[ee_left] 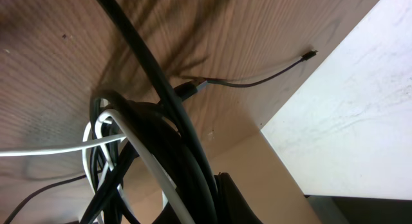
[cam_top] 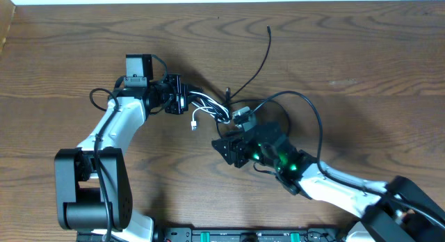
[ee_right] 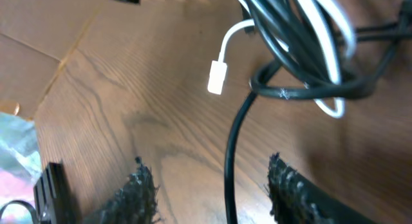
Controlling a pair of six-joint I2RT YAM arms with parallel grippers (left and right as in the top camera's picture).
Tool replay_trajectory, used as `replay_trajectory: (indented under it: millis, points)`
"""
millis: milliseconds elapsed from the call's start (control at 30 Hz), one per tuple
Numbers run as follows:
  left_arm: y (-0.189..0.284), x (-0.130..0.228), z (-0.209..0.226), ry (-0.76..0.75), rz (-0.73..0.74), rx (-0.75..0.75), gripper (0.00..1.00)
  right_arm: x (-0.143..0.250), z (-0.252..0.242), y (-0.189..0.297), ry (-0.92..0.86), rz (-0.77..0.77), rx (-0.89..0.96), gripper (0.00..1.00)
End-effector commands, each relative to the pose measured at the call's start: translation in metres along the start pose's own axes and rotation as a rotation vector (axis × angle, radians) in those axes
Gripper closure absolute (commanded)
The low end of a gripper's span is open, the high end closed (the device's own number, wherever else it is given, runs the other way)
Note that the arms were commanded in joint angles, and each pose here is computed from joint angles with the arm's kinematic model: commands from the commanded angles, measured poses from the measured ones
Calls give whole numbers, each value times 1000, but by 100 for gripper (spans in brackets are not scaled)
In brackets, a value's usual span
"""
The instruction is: Untangle cables
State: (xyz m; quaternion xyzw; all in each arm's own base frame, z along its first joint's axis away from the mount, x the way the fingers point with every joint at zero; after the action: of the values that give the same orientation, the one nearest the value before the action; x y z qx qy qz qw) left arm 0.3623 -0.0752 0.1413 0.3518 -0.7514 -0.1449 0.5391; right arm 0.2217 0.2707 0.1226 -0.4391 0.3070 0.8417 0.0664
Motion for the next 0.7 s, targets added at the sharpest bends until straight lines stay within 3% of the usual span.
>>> replay_trajectory:
  millis: [0,133,267,333,533,600,667]
  points:
    - [6,9,-6,-27,31,16,92,1,3,-6,-58,-14,-5,50]
    - [6,9,-6,-27,31,16,92,-6,4,-5,-72,-57,-3,60]
    - [6,9,-6,-27,30,16,92,-7,5,-5,-105,-58,-12,91]
    - [6,9,-6,-27,30,17,92,-7,10,-5,-126,-41,-60,99]
    - [6,9,-6,-27,31,16,92,0,17,-5,-123,15,-134,96]
    - [6,9,-6,-27,31,16,92,2,11,-5,-128,16,-80,61]
    - [6,9,-6,-27,31,16,92,3,6,-6,-133,8,-37,55]
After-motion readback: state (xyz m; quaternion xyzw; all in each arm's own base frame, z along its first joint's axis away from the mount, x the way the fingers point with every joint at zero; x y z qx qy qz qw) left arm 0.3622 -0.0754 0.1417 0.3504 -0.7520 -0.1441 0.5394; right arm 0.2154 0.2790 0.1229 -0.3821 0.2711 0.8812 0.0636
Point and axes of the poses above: each gripper's point midway between its finger pads, its own y axis back along the fingers, its own z axis along the line the jaws close on, x = y × z, the point moved 7 cm from there along y, back along the fingers, and after that the axes turned 12 degrees about y, right-handed, at the moved point
